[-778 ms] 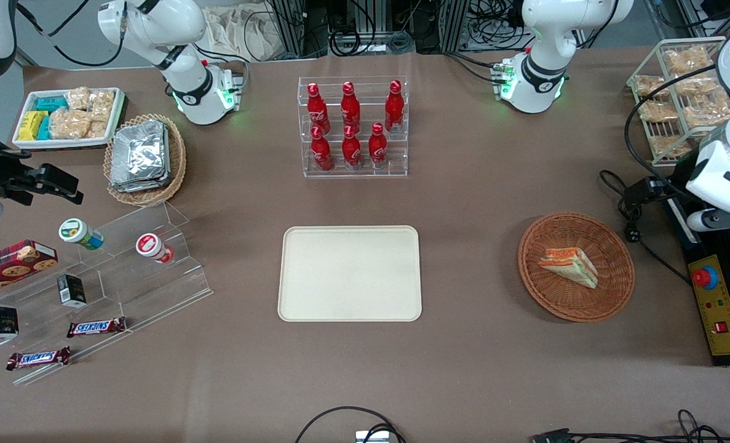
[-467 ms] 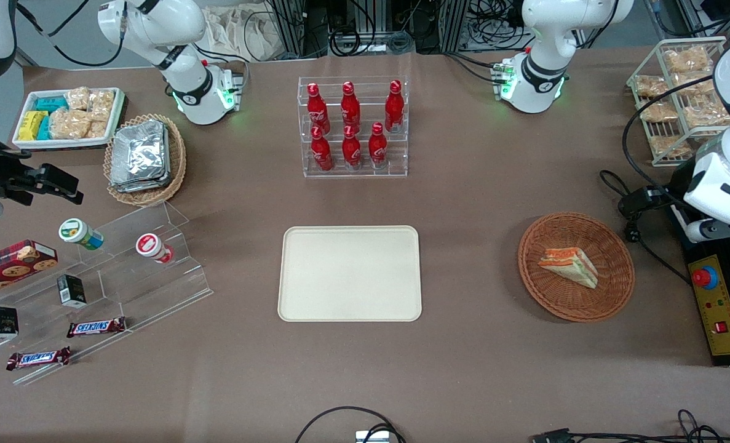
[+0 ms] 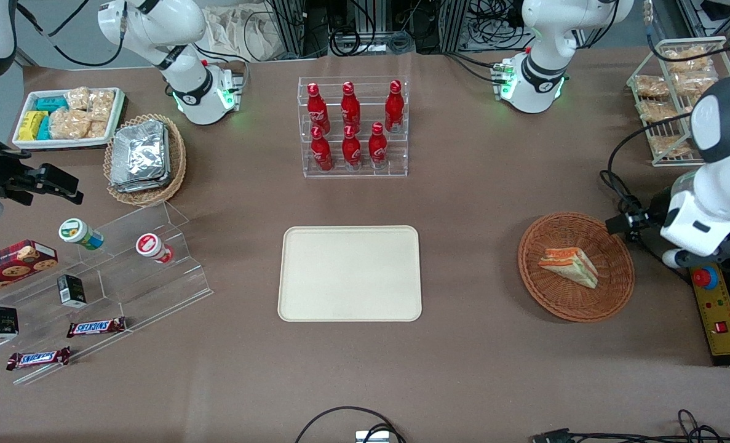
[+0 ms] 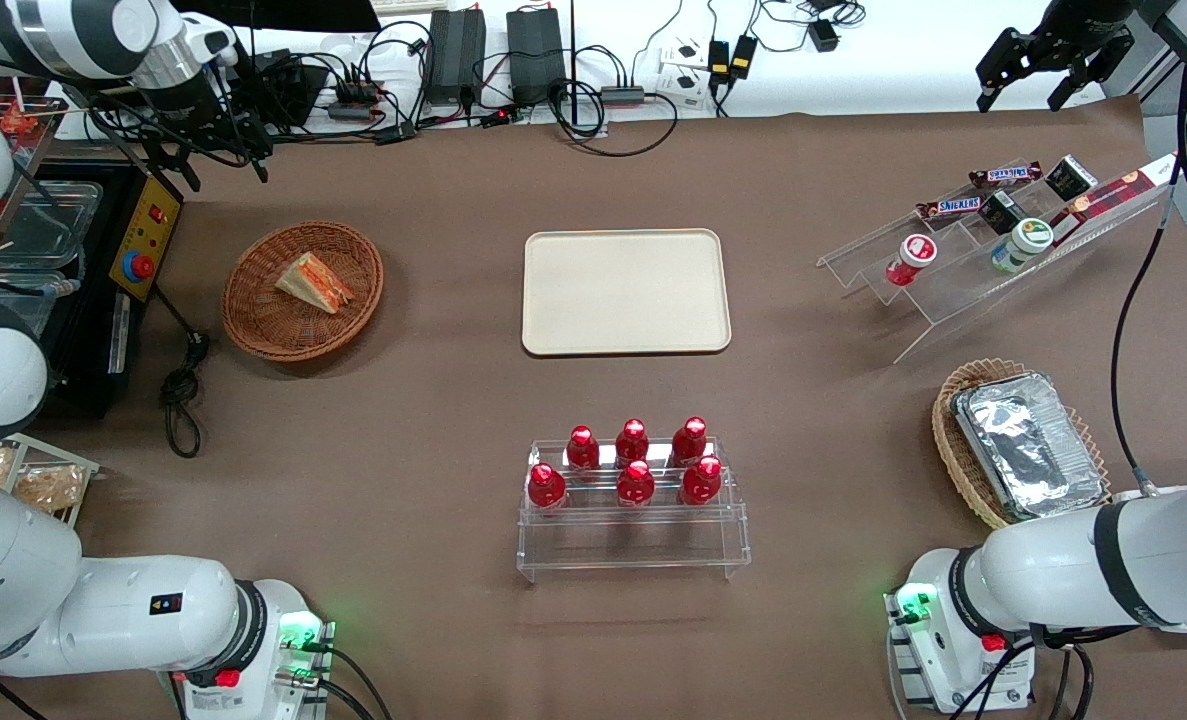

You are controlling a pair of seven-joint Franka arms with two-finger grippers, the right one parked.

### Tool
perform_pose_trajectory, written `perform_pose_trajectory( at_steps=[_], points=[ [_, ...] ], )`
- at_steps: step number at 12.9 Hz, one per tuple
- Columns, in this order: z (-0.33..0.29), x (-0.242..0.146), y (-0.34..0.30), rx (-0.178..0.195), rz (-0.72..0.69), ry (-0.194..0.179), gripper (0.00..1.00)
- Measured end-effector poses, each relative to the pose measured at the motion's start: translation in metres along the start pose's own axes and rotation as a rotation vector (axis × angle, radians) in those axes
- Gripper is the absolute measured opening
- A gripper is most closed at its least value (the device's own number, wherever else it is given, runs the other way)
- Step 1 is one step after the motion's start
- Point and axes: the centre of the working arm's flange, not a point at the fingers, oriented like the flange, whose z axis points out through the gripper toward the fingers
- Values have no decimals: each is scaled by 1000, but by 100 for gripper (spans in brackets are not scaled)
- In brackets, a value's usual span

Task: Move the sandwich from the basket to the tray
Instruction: 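Move the left gripper down over the wrapped sandwich in the wicker basket, then lower the open left gripper around the sandwich and close it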

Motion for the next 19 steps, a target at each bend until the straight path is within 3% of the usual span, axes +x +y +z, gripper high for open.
perform_pose_trajectory(
  at_steps=[6,14,19],
  points=[
    [81,18,8,-4,-404,-3,100],
    [136,26,11,35,-737,-40,100],
    [156,36,12,22,-1037,-19,100]
  ],
)
